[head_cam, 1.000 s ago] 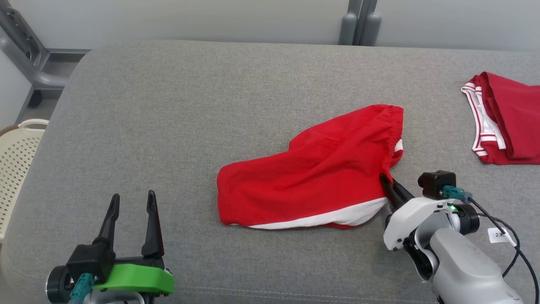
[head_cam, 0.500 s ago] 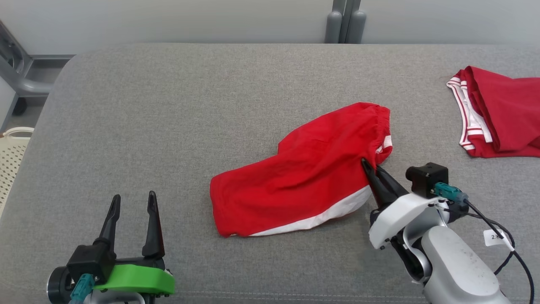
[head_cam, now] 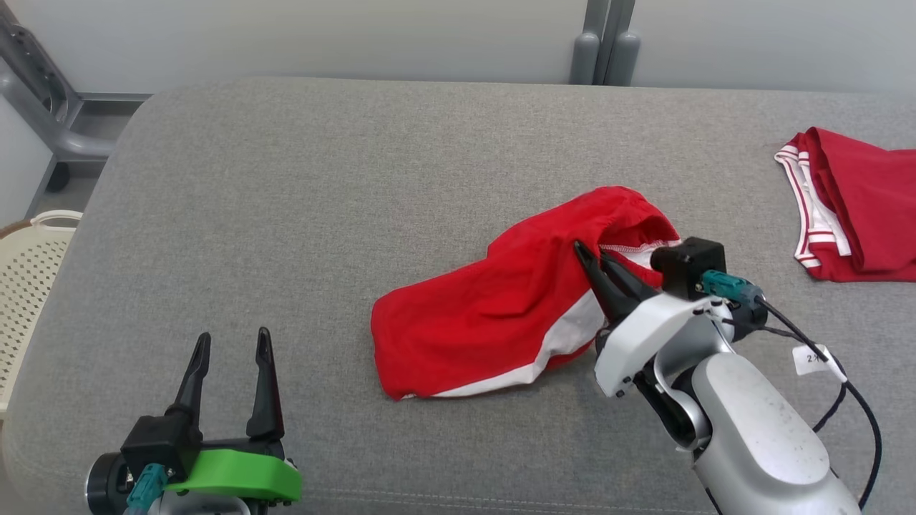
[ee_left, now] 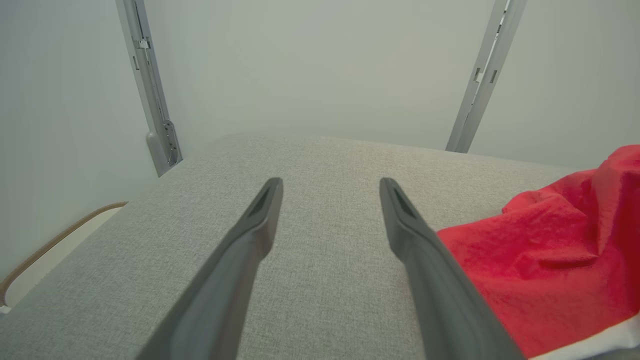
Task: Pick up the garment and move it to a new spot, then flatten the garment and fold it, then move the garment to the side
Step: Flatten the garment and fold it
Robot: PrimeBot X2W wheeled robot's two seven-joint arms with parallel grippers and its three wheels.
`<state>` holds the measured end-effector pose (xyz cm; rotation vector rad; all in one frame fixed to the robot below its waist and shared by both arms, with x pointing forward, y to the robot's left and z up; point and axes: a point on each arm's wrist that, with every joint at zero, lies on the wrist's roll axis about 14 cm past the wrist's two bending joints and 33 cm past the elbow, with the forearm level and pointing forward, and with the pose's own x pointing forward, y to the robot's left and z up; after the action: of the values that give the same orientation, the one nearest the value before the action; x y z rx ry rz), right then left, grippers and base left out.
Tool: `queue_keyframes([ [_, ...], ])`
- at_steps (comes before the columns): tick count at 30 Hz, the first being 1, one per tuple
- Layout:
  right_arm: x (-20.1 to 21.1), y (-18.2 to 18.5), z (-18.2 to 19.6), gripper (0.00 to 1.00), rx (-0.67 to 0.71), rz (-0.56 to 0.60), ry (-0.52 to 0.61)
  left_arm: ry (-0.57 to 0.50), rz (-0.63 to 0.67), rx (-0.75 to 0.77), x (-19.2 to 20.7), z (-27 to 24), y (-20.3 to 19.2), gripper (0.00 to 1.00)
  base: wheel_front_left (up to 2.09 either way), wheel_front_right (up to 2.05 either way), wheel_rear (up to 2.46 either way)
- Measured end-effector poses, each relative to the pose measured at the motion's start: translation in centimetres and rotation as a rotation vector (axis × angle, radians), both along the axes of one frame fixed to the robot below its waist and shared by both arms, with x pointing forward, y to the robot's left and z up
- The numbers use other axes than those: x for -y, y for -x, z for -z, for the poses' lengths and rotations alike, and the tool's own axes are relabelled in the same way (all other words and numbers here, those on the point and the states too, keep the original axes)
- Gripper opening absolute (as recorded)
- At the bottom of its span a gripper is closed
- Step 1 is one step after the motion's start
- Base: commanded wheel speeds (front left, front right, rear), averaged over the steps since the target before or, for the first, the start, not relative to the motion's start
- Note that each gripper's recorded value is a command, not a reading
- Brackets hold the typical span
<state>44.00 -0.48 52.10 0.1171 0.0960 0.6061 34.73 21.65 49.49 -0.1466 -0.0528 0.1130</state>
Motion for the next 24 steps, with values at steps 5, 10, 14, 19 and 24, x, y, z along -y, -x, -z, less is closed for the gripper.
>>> queue_keyframes([
  [5, -1.1, -1.2, -0.4, 0.0, -0.007, -0.018, 0.021, -0.001, -0.001, -0.004, -0.1, 0.1, 0.2, 1.0, 0.0, 0.0, 0.0],
  [10, -1.9, -2.8, 0.8, 0.0, -0.064, -0.024, 0.057, 0.0, 0.008, -0.013, 0.2, 0.4, 0.1, 1.0, 0.0, 0.0, 0.0],
  [14, -2.1, -3.9, 1.7, 0.0, -0.084, -0.015, 0.069, -0.002, 0.007, -0.008, 0.1, 0.2, 0.0, 1.0, 0.0, 0.0, 0.0],
  [19, -2.1, -4.8, 2.7, 1.0, -0.086, 0.005, 0.073, -0.002, 0.001, -0.011, 0.0, 0.3, 0.2, 1.0, 0.0, 0.0, 0.0],
  [24, -1.1, -5.1, 3.7, 1.0, -0.083, 0.038, 0.073, 0.001, 0.006, -0.008, 0.1, 0.2, 0.1, 1.0, 0.0, 0.0, 0.0],
])
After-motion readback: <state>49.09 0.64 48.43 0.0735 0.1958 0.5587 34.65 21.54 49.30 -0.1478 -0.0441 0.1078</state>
